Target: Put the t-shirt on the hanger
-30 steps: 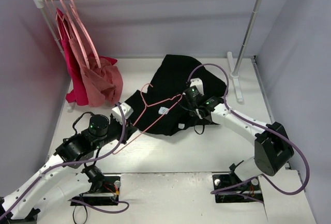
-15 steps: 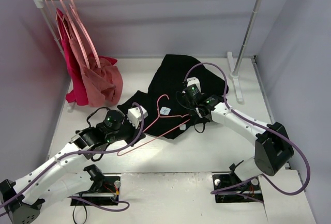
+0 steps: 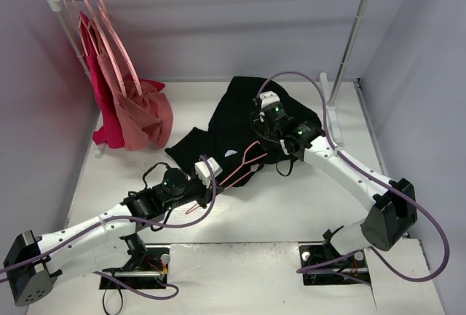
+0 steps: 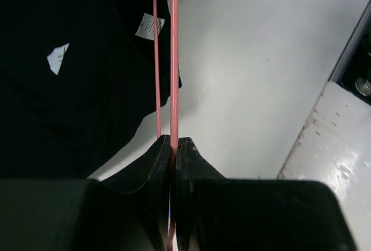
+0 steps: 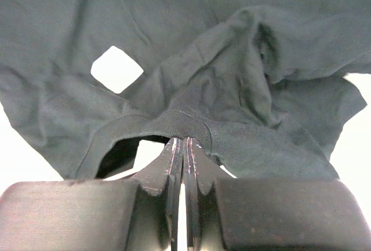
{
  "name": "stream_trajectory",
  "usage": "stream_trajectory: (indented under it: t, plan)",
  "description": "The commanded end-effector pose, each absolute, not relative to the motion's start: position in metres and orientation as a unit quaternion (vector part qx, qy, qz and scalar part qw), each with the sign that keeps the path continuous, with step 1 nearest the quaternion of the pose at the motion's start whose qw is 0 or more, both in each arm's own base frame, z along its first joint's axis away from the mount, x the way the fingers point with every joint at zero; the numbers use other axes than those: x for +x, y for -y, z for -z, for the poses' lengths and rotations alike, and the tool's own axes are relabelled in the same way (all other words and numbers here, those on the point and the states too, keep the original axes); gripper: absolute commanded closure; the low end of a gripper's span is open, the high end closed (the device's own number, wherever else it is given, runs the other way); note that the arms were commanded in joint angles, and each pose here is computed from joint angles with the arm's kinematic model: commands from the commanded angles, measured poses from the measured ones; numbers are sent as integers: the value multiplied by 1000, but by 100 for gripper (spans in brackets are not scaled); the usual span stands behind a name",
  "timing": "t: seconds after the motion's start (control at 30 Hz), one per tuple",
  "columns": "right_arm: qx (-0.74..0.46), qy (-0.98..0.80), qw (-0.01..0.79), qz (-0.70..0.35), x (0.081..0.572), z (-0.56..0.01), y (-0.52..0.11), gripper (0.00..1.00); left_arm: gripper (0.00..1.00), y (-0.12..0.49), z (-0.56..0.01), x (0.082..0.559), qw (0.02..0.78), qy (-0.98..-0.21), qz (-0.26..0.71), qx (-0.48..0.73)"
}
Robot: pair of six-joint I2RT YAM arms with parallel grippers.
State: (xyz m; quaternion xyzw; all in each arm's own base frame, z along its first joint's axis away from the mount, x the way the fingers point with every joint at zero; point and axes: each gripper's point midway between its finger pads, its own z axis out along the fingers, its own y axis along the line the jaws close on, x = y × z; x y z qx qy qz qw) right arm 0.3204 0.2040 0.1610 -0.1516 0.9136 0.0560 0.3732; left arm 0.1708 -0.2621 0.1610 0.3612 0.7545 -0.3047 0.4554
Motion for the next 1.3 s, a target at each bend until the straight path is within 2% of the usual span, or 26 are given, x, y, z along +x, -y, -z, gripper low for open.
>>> stream_trajectory:
  t: [0.0, 0.03, 0.13, 0.4, 0.6, 0.77, 0.93, 1.07, 1.27]
  plan:
    - [-163, -874, 448, -97, 327, -238, -215, 100, 100, 283, -237, 197, 598, -648, 348, 318]
    - [-165, -868, 457, -104, 326, -248, -216, 100, 100, 282, -258, 204, 638, -617, 355, 293]
    - [-175, -851, 478, -127, 325, -279, -222, 100, 100, 279, -270, 209, 677, -584, 352, 278]
    - [-210, -811, 513, -188, 320, -342, -243, 100, 100, 301, -329, 210, 722, -500, 376, 296]
    - [-232, -782, 535, -219, 316, -379, -254, 100, 100, 299, -353, 210, 751, -462, 369, 292]
    - [-254, -778, 509, -267, 304, -371, -272, 100, 100, 292, -327, 227, 762, -485, 349, 248]
    - [-239, -788, 519, -231, 305, -361, -253, 100, 100, 276, -303, 243, 767, -512, 323, 213]
    - [-238, -779, 526, -245, 306, -370, -258, 100, 100, 280, -287, 247, 753, -527, 337, 206]
    - [-249, -781, 492, -294, 306, -353, -286, 100, 100, 288, -285, 254, 755, -518, 360, 180]
